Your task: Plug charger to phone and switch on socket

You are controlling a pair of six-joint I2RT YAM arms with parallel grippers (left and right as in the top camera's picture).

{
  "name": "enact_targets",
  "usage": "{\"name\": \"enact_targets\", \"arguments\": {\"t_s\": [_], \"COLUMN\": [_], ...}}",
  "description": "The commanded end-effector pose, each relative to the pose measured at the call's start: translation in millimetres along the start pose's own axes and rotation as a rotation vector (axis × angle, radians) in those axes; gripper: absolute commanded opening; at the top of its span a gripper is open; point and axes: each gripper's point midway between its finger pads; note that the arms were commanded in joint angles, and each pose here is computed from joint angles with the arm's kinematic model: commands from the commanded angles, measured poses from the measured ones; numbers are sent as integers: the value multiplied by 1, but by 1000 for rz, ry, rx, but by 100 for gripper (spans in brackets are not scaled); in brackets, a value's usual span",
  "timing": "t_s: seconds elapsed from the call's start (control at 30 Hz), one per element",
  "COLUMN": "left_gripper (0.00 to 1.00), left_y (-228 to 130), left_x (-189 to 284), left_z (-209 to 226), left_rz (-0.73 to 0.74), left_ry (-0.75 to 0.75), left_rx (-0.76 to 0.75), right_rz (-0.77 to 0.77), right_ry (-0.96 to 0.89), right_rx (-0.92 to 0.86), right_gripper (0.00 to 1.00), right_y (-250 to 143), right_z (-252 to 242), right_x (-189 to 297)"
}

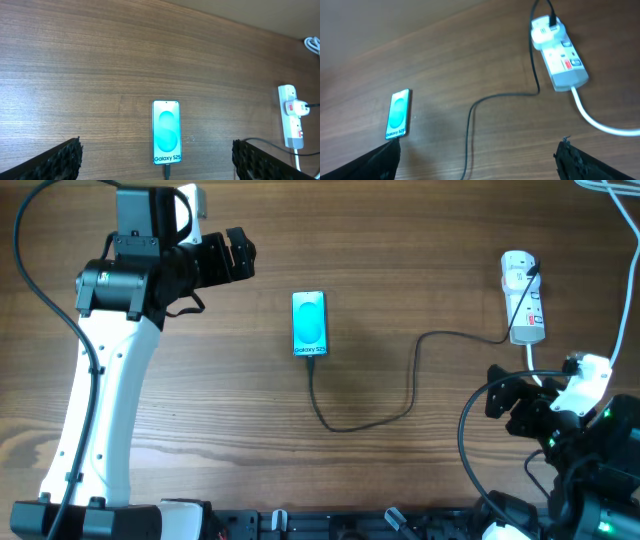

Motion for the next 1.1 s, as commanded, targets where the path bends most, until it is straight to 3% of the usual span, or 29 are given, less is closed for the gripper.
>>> {"name": "enact_targets", "arguments": {"t_s": [0.0,0.2,0.47,0.63,0.83,1.07], "left_gripper": [100,100,100,100,100,100], "left_y": [-2,-2,-2,-2,-2,-2], "left_x": [-3,-3,-3,-3,-3,-3], "left_z": [2,2,2,2,2,2], "left_rz": [6,6,6,6,6,6], "left_ry": [3,3,3,3,3,3], "left_rx": [8,8,8,8,8,8], "right_rz": [-15,-35,-133,-191,-162,-242], "right_ry": [97,235,282,300,287,325], "right_rx": [56,177,302,313,307,318], "right_gripper": [100,100,100,100,100,100], "right_y": [0,-2,-6,-5,-25,-35], "right_z": [14,47,72,73,59,52], "right_x": [-6,-12,11,26,10,0]}}
Point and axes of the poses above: each gripper's point midway between its finger pads, its own x axis back along the fingers, its own z axis along the line the jaws close on, y = z × x, and after that the axes turned 13 degrees about -x, right-handed
